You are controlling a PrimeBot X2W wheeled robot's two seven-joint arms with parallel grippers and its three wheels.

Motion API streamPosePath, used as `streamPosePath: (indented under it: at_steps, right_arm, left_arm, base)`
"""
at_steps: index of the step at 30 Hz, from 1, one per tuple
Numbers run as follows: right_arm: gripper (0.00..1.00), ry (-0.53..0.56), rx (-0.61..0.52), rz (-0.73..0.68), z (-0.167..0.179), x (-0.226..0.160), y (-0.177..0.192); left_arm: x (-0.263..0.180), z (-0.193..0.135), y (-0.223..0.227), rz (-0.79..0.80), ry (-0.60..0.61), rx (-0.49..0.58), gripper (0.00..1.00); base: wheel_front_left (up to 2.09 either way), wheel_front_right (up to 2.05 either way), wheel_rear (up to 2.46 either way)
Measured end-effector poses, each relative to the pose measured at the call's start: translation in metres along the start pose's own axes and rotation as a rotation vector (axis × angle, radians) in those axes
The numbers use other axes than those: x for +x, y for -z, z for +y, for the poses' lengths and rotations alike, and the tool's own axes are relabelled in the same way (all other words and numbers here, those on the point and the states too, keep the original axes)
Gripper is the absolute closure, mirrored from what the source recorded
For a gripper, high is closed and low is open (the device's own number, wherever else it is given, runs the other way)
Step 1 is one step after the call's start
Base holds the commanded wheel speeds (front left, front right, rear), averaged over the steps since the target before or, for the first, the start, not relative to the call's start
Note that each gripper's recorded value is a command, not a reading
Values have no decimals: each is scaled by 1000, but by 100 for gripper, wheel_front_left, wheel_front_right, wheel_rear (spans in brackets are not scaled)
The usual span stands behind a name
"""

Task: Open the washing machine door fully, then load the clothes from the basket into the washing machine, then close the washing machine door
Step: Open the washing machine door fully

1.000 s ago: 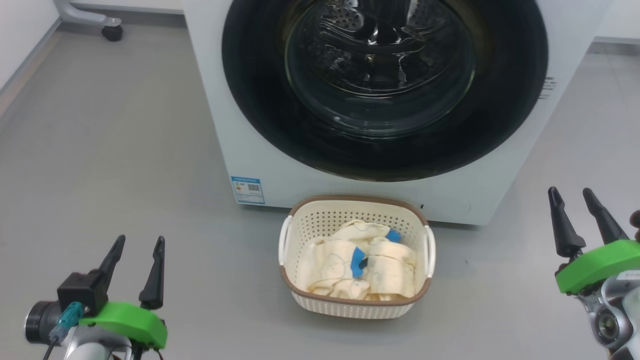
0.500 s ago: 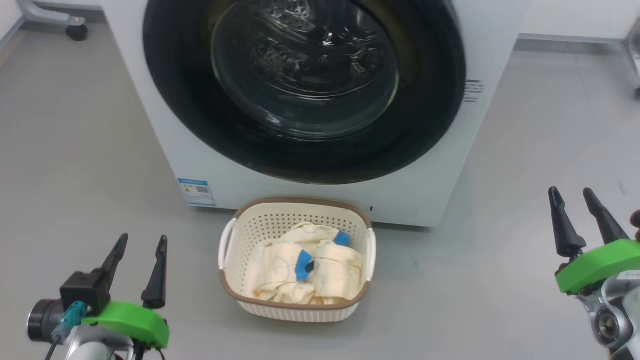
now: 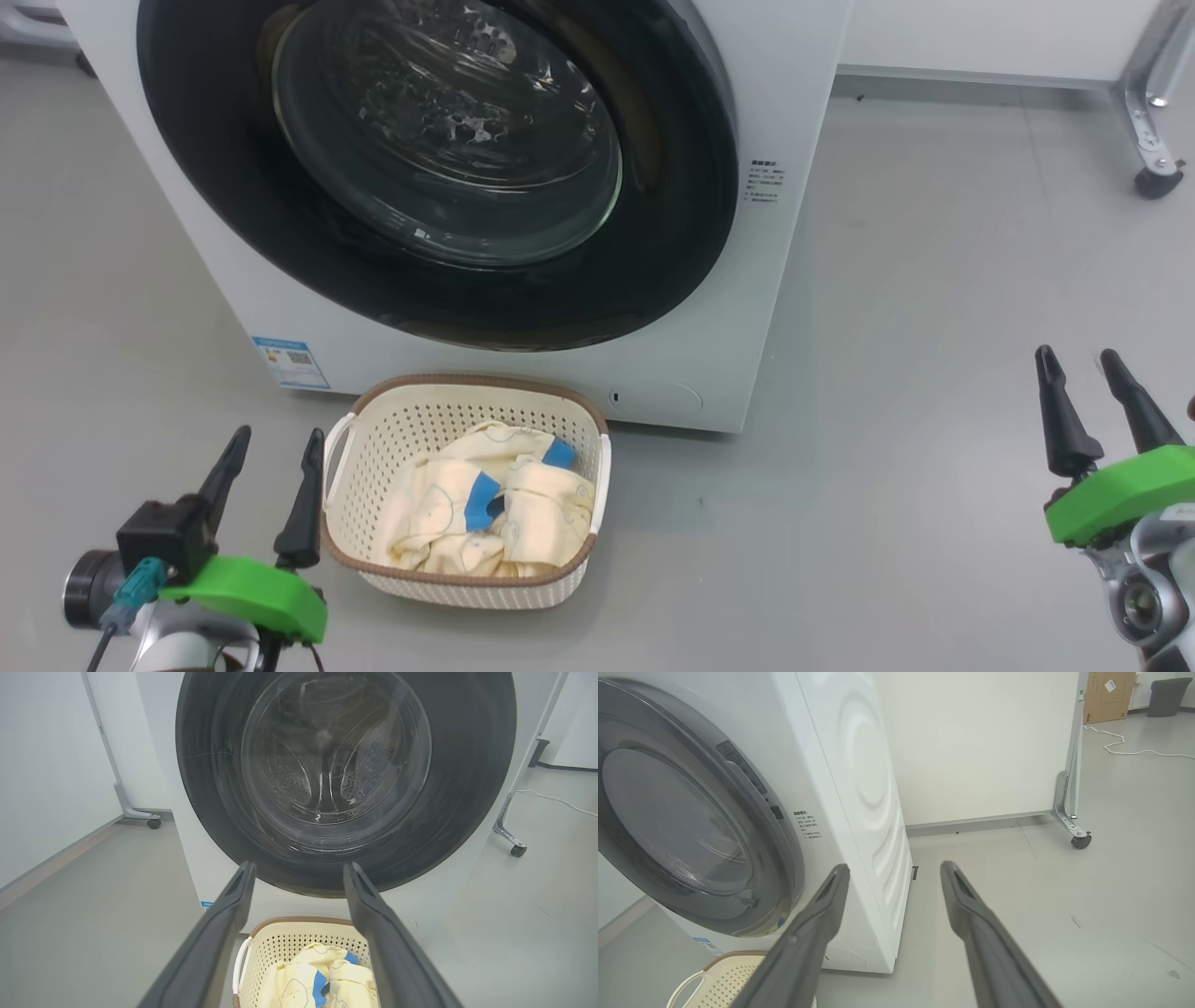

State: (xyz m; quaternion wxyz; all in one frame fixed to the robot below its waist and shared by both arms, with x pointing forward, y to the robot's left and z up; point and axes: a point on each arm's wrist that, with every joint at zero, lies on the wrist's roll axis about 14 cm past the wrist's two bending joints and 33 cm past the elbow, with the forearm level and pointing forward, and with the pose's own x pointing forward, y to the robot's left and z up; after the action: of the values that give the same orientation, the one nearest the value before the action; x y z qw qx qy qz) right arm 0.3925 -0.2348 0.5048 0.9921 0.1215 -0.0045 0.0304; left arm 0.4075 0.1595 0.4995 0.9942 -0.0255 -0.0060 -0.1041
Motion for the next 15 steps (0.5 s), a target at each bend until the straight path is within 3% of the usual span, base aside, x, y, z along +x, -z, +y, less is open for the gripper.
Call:
streamPosePath:
  at_steps: [6, 15]
  right_arm:
    - [0, -3, 3, -3, 2, 0, -1]
    - [0, -3, 5, 2, 2, 1, 1]
  left_arm:
    - [-1, 1, -1, -1, 0, 1, 0]
    - [-1, 0, 2, 5, 4, 1, 0]
  base:
    - [49, 49, -97]
    - [5, 5, -9]
